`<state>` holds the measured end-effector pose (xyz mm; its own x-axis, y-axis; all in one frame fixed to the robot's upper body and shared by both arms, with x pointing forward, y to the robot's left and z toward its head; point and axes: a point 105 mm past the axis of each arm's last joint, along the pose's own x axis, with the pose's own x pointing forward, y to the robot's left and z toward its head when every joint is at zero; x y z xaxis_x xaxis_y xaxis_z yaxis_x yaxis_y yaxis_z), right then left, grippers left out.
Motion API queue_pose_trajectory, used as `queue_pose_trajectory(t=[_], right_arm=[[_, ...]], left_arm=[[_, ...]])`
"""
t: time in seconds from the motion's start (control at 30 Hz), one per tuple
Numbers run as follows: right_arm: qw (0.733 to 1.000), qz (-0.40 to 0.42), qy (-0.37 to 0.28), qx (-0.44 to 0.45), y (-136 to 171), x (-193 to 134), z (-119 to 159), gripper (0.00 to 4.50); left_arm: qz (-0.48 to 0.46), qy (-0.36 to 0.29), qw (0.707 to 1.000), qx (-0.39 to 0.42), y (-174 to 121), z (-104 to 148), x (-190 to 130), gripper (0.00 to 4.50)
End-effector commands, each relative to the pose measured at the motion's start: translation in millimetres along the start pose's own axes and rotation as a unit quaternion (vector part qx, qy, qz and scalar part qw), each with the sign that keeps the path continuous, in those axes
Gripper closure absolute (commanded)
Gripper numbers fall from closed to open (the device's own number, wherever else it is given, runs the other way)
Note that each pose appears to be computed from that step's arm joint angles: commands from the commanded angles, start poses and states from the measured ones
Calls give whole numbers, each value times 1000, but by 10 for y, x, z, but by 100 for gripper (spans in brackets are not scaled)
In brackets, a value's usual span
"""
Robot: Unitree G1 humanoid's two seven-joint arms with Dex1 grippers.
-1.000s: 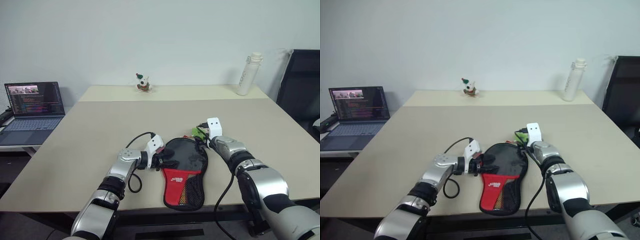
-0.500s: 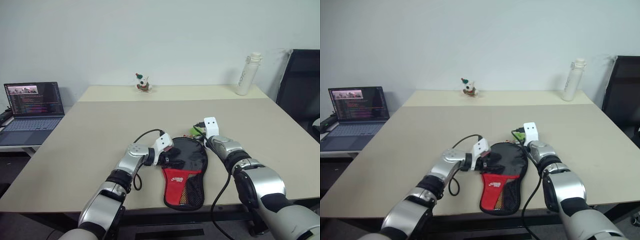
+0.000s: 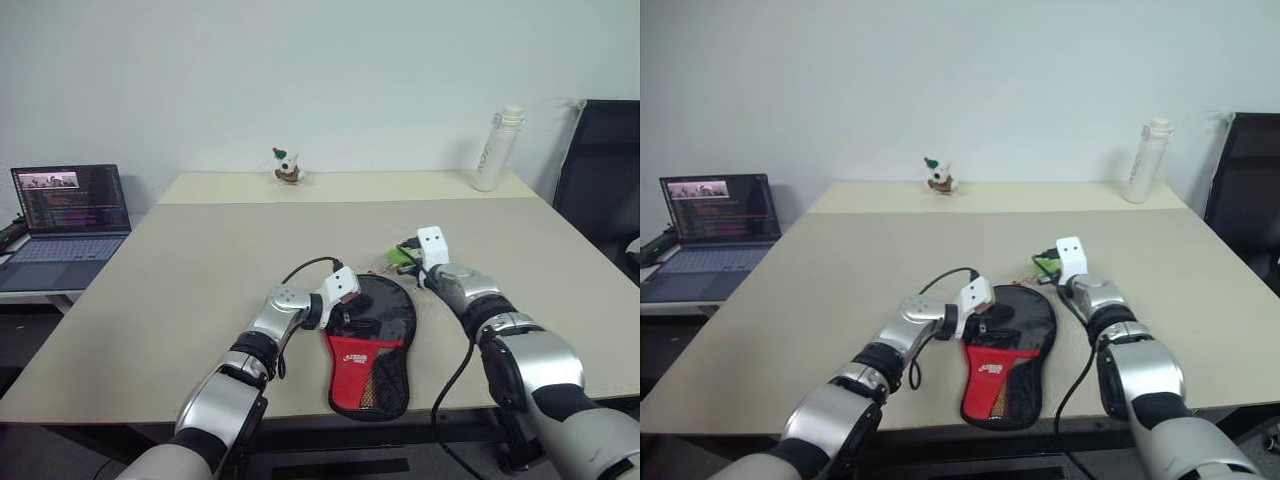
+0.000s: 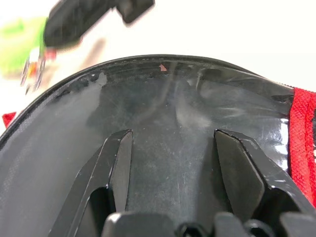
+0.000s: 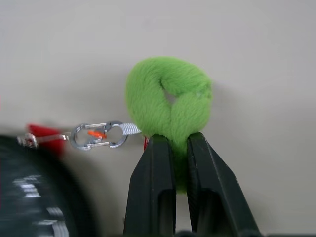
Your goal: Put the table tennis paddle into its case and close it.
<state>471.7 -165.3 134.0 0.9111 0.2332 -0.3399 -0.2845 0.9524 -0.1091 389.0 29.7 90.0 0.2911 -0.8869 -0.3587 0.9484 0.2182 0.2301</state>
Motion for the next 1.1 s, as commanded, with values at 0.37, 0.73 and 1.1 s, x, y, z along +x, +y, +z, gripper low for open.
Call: queue_pose_trajectory(t=[0.37, 0.73, 1.1], right_arm=[[996, 27, 48, -76, -312, -1261, -509, 448], [958, 220, 144, -116, 520, -2323, -864, 448], [891, 371, 186, -183, 1042, -2706, -1207, 448]], left_arm=[[-27, 26, 999, -36, -208, -166, 213, 164], [-28, 24, 999, -25, -234, -83, 330, 164], [-27, 20, 999, -19, -256, -37, 396, 164]])
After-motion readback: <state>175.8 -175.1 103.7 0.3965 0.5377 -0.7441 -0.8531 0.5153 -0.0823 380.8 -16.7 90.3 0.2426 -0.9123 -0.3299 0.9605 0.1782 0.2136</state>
